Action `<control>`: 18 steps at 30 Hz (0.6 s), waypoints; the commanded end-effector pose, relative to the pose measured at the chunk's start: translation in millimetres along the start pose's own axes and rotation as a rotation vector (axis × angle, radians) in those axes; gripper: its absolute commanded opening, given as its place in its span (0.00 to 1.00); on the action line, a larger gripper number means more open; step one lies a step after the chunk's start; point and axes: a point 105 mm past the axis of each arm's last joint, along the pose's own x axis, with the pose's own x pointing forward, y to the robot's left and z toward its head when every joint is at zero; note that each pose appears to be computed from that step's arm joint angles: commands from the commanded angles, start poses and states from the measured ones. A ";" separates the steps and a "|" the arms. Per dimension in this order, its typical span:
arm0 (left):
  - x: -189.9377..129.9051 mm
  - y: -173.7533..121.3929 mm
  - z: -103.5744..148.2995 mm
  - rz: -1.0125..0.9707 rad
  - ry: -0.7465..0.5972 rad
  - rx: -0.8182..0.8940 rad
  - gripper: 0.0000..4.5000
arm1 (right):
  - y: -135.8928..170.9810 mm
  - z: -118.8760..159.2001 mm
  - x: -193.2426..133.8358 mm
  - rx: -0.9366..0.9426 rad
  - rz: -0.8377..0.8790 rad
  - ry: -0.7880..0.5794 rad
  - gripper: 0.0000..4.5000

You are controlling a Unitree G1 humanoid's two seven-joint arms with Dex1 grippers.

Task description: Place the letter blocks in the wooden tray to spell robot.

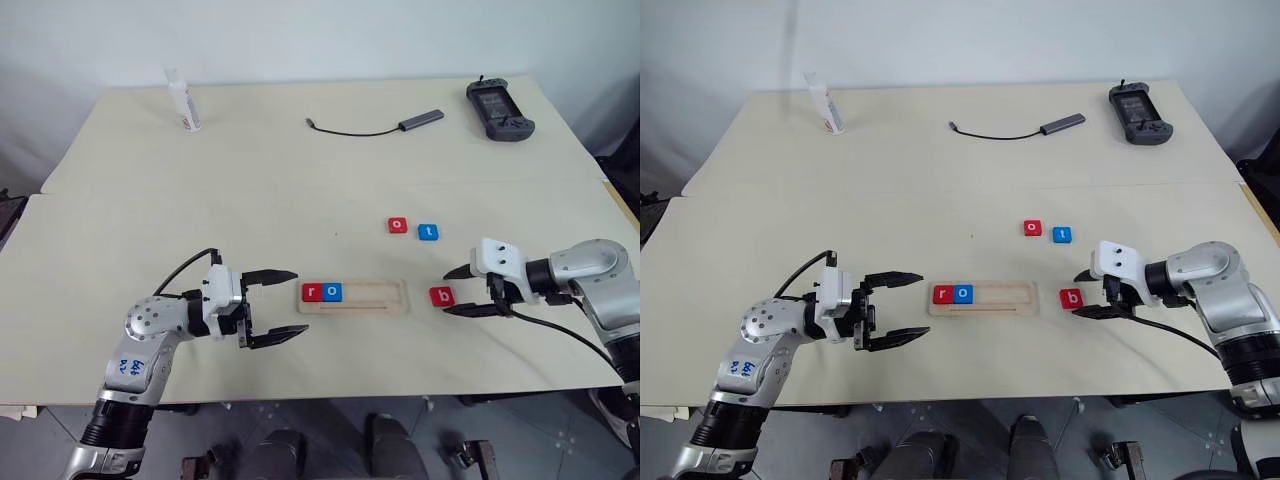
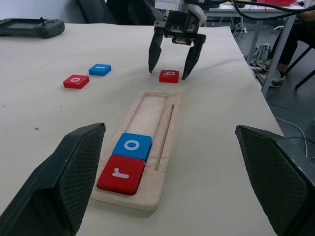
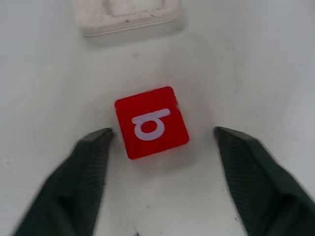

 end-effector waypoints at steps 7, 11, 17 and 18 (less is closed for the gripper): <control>-7.2 -1.6 6.9 0.053 -0.014 0.025 1.00 | -2.3 20.1 0.2 -0.067 0.007 -0.050 0.33; -10.0 -1.8 4.2 0.065 -0.005 0.022 1.00 | -1.8 58.4 3.7 -0.088 0.050 -0.125 0.33; -14.7 -1.9 0.0 0.086 0.008 0.016 1.00 | 4.2 92.4 36.0 -0.088 0.088 -0.126 0.33; -15.3 -2.1 -0.7 0.091 0.010 0.014 1.00 | 3.5 97.3 44.2 -0.088 0.086 -0.126 0.33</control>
